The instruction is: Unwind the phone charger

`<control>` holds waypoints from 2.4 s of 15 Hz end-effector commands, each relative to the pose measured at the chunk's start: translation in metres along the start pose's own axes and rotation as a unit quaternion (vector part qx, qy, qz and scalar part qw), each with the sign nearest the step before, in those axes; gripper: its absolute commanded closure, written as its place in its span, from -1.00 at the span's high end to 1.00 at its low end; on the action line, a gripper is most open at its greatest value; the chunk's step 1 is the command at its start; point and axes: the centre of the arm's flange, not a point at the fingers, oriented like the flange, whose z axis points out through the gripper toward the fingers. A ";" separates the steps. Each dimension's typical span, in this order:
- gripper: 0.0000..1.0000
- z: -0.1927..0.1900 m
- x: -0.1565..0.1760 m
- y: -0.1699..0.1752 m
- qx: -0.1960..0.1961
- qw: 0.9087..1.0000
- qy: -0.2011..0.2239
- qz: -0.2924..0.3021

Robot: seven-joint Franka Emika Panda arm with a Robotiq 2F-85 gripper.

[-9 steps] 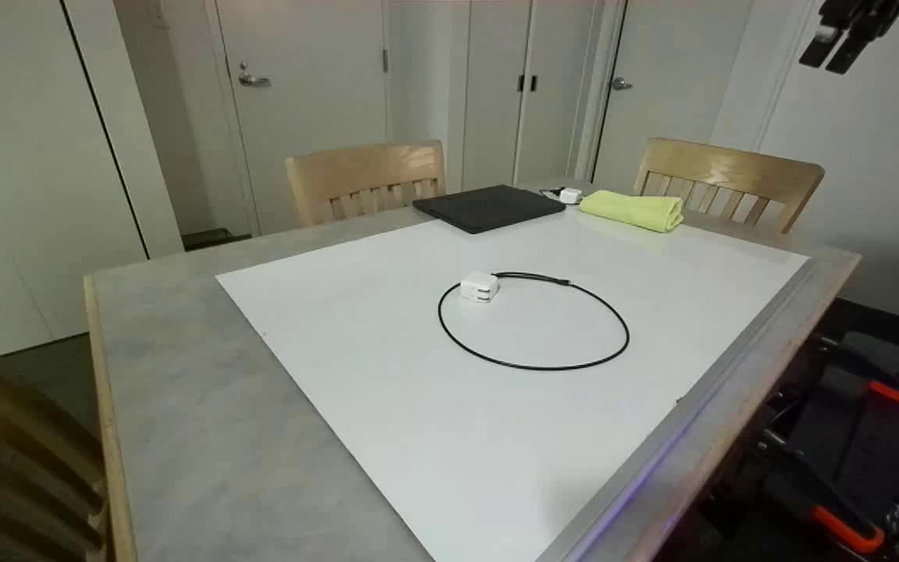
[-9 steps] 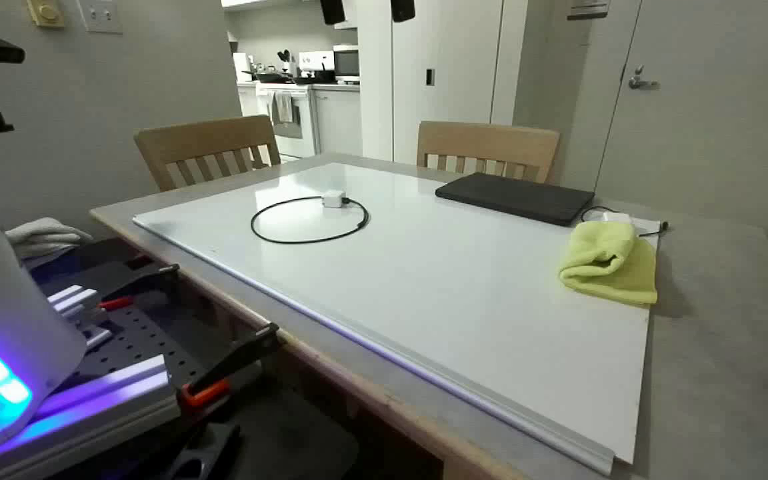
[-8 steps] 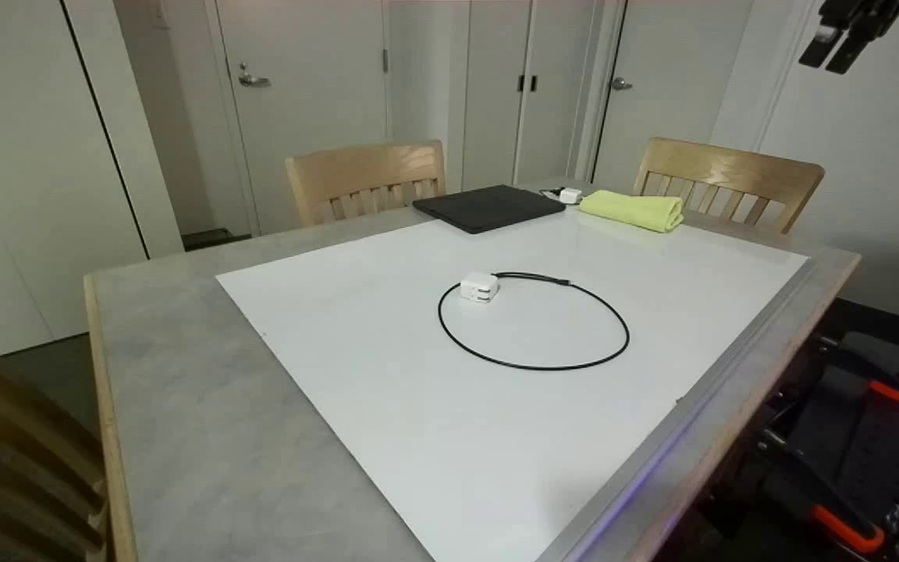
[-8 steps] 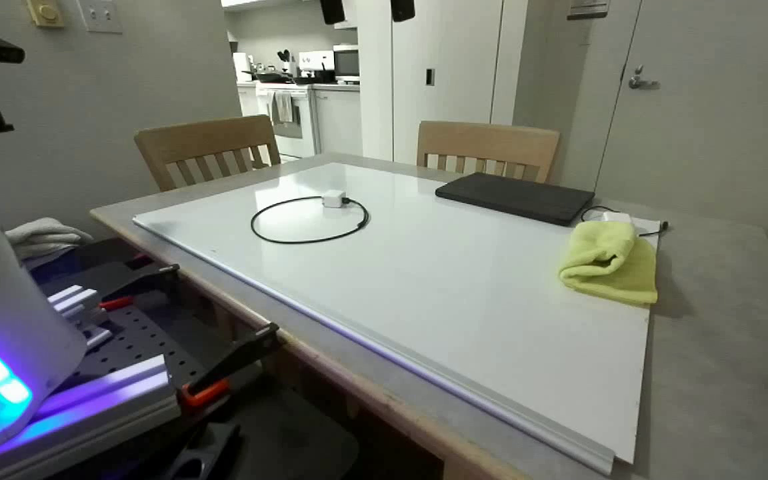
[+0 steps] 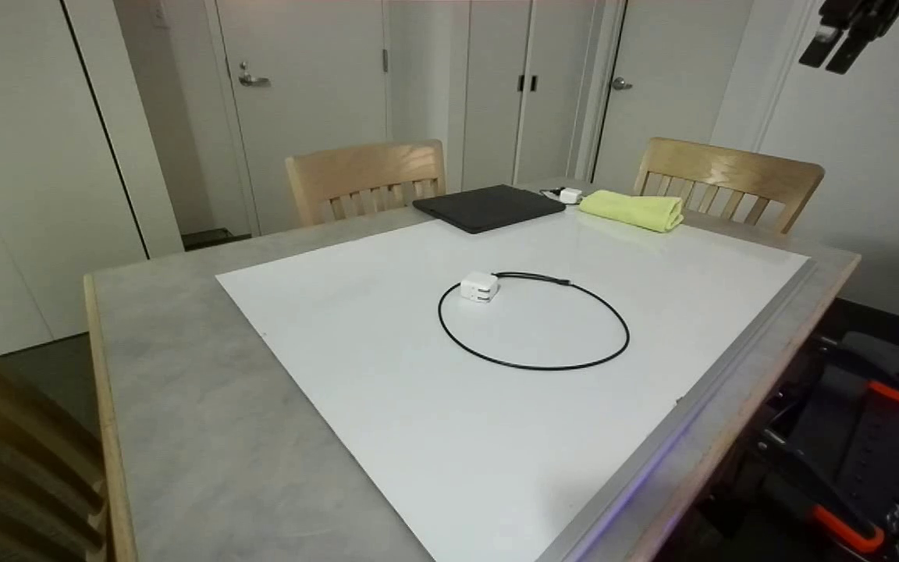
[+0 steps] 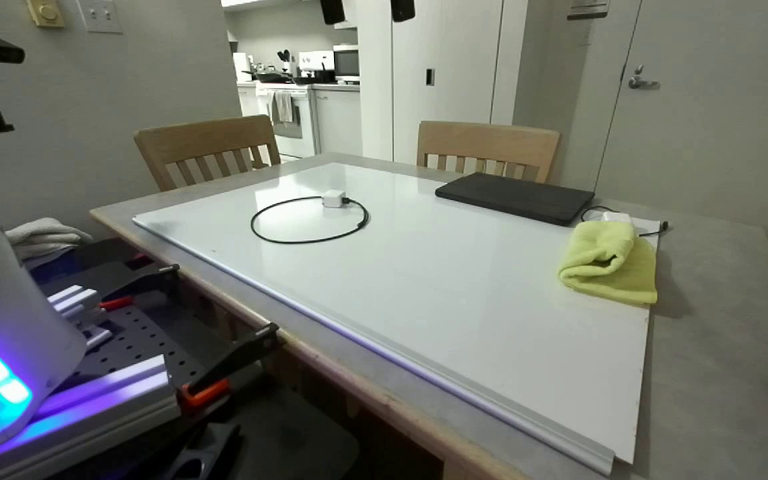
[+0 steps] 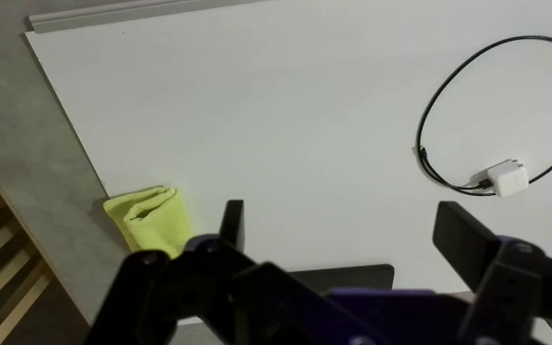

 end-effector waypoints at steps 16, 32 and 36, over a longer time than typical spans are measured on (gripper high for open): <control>1.00 0.038 0.019 -0.119 -0.058 0.997 -0.041 -0.024; 1.00 0.019 0.013 -0.107 -0.052 0.998 -0.030 -0.032; 1.00 0.045 0.026 -0.131 -0.050 0.997 -0.045 -0.040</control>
